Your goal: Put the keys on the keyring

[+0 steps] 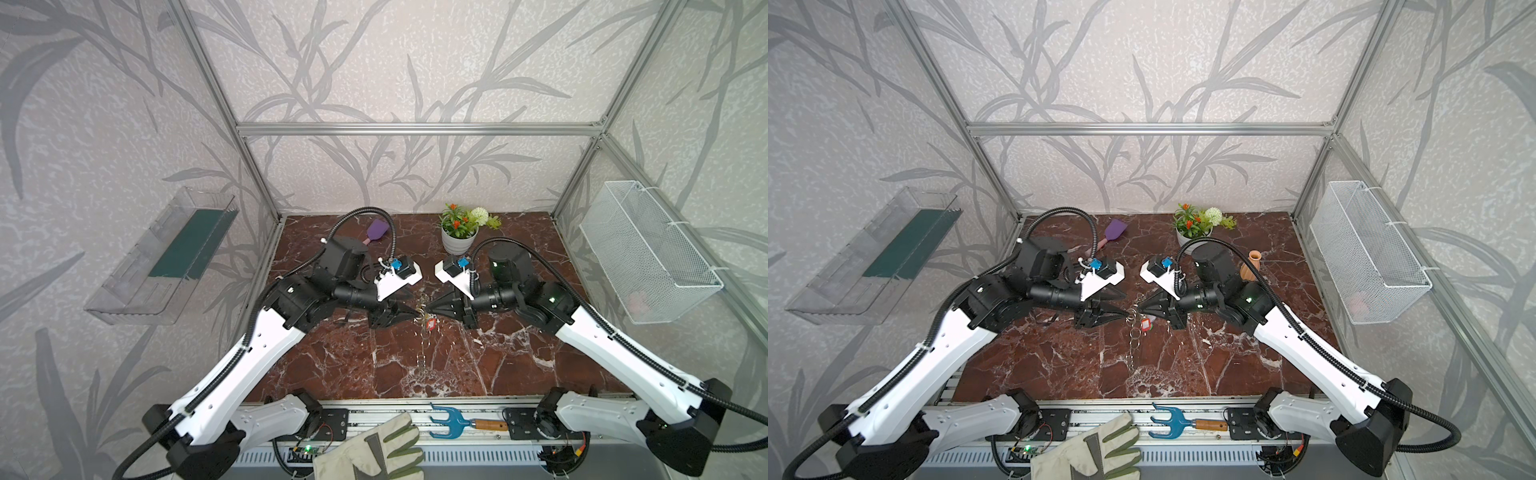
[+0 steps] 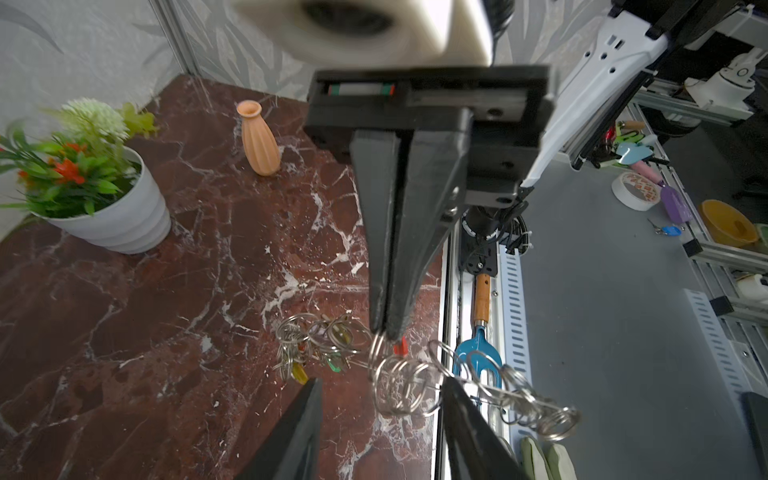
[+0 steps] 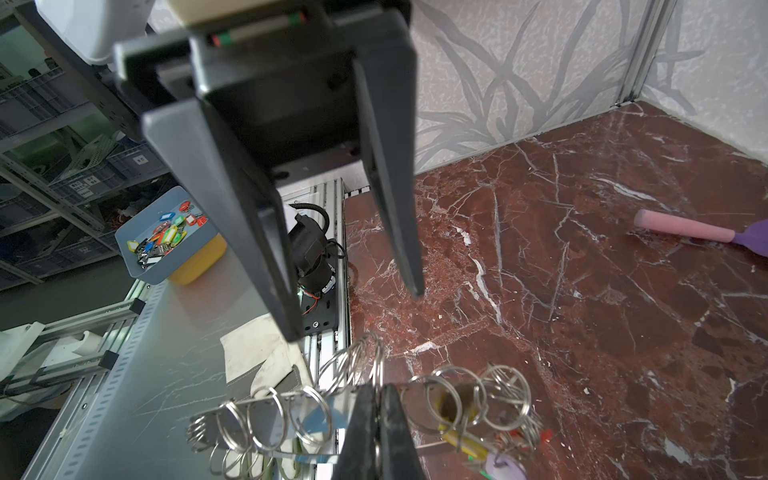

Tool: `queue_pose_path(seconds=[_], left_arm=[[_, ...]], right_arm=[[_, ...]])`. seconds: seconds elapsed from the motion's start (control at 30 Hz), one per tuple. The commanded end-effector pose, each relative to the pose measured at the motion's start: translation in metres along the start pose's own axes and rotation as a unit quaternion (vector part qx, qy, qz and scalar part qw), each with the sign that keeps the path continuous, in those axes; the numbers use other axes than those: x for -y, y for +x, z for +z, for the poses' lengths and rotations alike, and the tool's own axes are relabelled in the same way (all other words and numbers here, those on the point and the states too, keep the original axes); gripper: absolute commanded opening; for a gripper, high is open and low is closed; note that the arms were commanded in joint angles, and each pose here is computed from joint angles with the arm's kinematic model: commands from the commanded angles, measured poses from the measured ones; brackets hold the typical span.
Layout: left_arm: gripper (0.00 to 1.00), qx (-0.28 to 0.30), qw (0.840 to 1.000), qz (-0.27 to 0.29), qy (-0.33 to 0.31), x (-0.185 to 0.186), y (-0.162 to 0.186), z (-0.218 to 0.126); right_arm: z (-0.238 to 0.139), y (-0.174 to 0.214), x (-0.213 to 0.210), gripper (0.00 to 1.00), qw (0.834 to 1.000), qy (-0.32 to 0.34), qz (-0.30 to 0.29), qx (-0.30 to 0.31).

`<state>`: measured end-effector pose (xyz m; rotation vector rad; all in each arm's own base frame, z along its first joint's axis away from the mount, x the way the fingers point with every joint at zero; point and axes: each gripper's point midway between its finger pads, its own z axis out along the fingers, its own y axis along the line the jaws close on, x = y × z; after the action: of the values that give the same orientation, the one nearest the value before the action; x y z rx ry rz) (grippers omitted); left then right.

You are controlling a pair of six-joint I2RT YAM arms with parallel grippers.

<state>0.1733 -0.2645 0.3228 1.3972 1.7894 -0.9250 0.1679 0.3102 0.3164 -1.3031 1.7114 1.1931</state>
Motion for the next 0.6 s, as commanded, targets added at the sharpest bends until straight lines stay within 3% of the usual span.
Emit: queue_pose_path(seconds=[0.0,0.57], left_arm=[[0.47,0.009,0.999,0.041,0.02,0.011,-0.009,-0.008],[0.3,-0.021,0.998,0.038,0.046,0.011,-0.006,0.005]], right_arm=[[-0.002,-0.009,-0.011,0.0,1.0,-0.021,-0.015,-0.002],[-0.001,-0.014,-0.02,0.0,0.999,-0.039,-0.02,-0.004]])
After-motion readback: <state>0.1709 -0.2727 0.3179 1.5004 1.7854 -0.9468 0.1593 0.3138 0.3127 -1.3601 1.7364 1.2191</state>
